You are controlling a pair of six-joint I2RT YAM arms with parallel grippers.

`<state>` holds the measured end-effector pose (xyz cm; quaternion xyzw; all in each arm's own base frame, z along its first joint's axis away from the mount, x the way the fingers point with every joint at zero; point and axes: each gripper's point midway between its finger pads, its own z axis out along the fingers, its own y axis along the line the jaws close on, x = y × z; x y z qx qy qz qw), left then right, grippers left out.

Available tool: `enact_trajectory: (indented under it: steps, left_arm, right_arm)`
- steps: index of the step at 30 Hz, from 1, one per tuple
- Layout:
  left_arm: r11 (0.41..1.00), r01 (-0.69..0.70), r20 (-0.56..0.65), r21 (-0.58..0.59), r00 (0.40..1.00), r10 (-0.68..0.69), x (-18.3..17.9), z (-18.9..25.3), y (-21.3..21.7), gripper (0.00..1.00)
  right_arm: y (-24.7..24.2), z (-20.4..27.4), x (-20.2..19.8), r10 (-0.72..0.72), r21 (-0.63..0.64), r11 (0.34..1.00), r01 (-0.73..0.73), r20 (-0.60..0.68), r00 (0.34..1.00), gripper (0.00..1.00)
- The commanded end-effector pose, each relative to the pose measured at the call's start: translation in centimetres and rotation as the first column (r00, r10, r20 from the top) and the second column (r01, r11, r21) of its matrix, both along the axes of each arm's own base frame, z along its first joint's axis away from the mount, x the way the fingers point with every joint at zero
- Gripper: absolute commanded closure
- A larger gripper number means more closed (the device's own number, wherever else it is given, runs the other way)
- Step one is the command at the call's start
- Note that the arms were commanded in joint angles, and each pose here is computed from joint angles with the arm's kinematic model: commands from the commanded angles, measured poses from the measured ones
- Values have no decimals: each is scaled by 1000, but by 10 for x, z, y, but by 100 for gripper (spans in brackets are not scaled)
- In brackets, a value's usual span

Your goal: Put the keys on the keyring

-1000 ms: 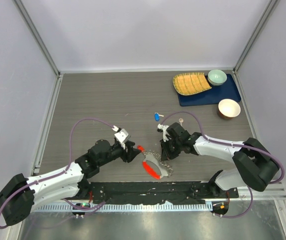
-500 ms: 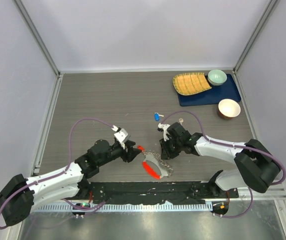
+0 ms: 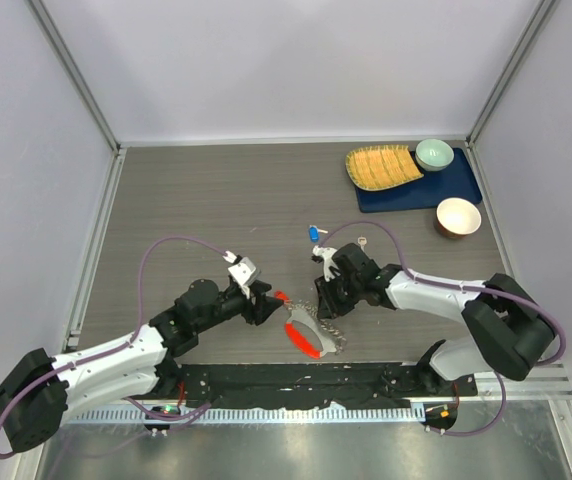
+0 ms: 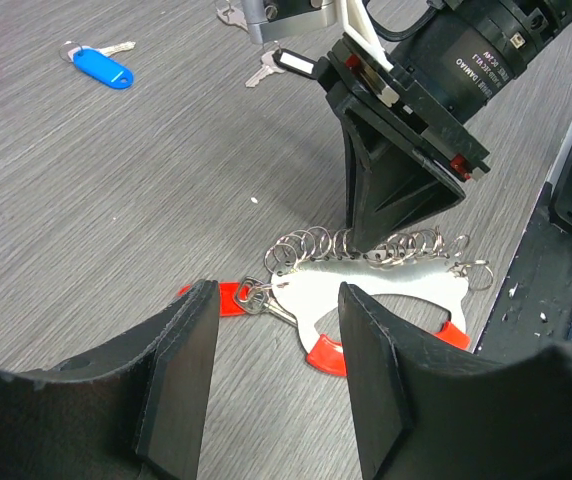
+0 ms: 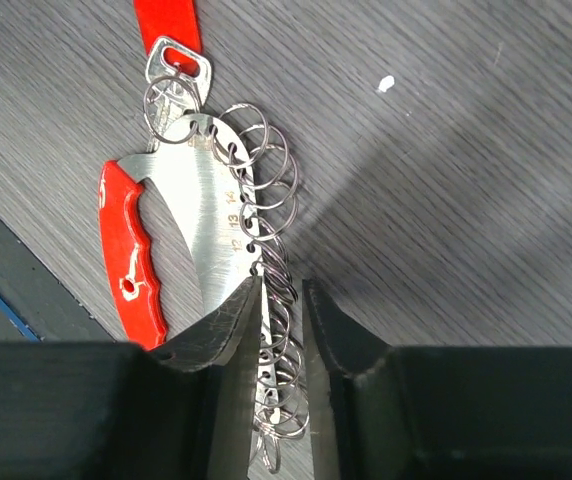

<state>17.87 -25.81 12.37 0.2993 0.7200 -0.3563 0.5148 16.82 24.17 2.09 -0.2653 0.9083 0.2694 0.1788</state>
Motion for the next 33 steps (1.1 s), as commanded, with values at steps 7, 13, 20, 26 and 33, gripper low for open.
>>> enact_trajectory:
  steps: [7, 13, 20, 26, 33]
  left_arm:
    - [999, 22, 35, -38, 999, -21, -2, 14, -4, 45]
    - [998, 29, 42, -53, 999, -27, -3, 16, -5, 45]
    - [988, 107, 117, -113, 989, -94, -11, 30, -13, 45]
    - [960, 251, 295, -121, 933, -207, -25, 47, -21, 44]
    - [954, 283, 457, -100, 864, -209, -23, 73, -24, 45]
  right_arm:
    - [10, 13, 7, 9, 46, 999, -10, 19, 1000, 89]
    - [5, 26, 7, 28, 39, 999, -31, 60, 998, 99]
    - [18, 72, 22, 130, 113, 980, -166, 272, 953, 99]
    - [33, 121, 33, 173, 192, 932, -308, 510, 842, 99]
    - [47, 177, 33, 169, 236, 856, -460, 713, 680, 99]
